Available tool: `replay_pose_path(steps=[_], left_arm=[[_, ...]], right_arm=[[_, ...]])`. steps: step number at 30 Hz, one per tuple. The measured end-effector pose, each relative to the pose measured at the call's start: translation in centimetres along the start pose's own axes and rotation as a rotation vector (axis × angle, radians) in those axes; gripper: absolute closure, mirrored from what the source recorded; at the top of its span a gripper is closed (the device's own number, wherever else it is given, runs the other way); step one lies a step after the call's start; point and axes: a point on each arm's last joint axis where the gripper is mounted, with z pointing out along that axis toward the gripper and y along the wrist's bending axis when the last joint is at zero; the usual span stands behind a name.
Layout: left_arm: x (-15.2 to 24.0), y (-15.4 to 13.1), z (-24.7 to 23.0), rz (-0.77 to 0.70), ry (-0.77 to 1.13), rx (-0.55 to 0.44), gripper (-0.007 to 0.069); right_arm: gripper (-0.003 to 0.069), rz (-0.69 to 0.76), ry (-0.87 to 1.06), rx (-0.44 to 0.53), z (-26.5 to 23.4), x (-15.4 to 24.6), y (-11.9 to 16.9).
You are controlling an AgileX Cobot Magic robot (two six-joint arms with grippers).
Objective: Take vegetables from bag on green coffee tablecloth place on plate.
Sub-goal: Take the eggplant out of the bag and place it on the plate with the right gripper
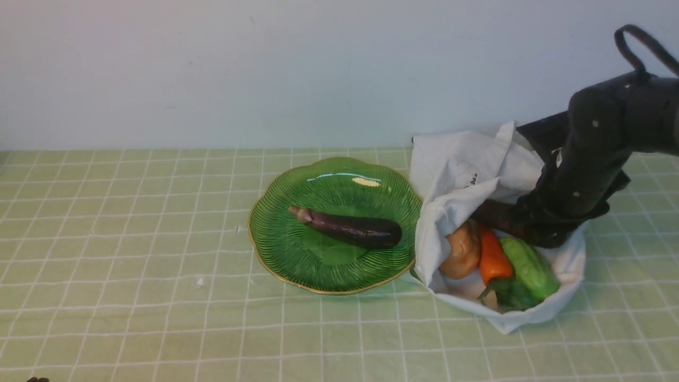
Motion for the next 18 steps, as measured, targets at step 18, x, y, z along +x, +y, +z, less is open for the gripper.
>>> replay_pose_path(steps=[18], left_arm=[[0.0, 0.0, 0.0, 0.0, 0.0, 0.0, 0.0634]], right_arm=[[0.0328, 0.088, -0.138, -0.139, -14.9, 6.1, -0.1]])
